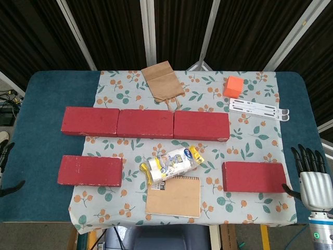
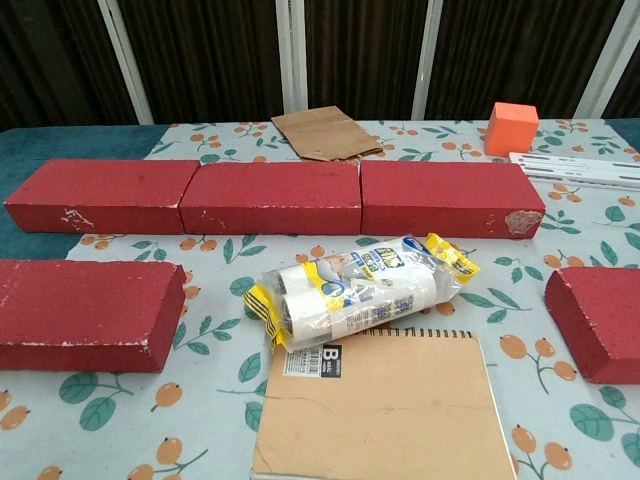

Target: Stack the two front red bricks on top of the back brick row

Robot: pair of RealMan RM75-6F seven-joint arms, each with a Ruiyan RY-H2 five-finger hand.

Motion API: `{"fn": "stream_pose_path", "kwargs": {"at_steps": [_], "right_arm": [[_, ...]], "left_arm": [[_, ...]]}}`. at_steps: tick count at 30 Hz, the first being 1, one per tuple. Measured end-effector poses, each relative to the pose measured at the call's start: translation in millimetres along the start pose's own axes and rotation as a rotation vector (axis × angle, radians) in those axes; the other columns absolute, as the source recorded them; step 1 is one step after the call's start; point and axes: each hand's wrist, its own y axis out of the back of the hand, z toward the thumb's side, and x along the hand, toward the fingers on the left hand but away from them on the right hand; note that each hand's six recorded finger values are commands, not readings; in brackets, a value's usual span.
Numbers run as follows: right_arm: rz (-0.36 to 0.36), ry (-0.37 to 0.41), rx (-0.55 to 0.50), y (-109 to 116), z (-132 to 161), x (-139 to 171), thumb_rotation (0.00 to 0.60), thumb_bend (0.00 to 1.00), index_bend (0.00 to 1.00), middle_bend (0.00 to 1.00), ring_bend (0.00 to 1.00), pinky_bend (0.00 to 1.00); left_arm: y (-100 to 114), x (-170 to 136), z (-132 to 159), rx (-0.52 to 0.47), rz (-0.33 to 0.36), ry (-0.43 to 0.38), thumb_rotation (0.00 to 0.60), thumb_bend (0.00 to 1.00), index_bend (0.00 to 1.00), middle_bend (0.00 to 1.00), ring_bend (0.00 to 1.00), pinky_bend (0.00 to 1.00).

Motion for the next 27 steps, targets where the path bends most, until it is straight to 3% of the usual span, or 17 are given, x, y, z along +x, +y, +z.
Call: {"fn": "stream_pose_path", "kwargs": {"at_steps": [15, 19, 27], "right_arm": [[0.071, 0.01, -0.008, -10.7, 7.4, 3.3, 0.6, 0.06, 0.0, 0.02, 0.0, 0.0], [0.146, 0.029, -0.029, -20.2, 10.6, 4.6, 0.6, 0.06, 0.0, 0.02, 0.0, 0.0], [0.318, 0.079, 0.036, -41.3, 13.8, -3.3, 0.6, 0.06, 0.0, 0.01, 0.0, 0.0]], "left_arm": [[-4.1, -0.3, 10.0, 0.015, -0.002, -0.043, 0.6, 0.1, 0.07, 0.02, 0.01, 0.2], [-2.8, -1.5, 13.4, 0.005, 0.003, -0.052, 0.6, 0.1, 0.07, 0.02, 0.01, 0.1], [2.5, -4.8, 14.2, -0.006, 0.046, -0.051, 0.6, 0.1, 0.07, 0.02, 0.01, 0.08]]}}
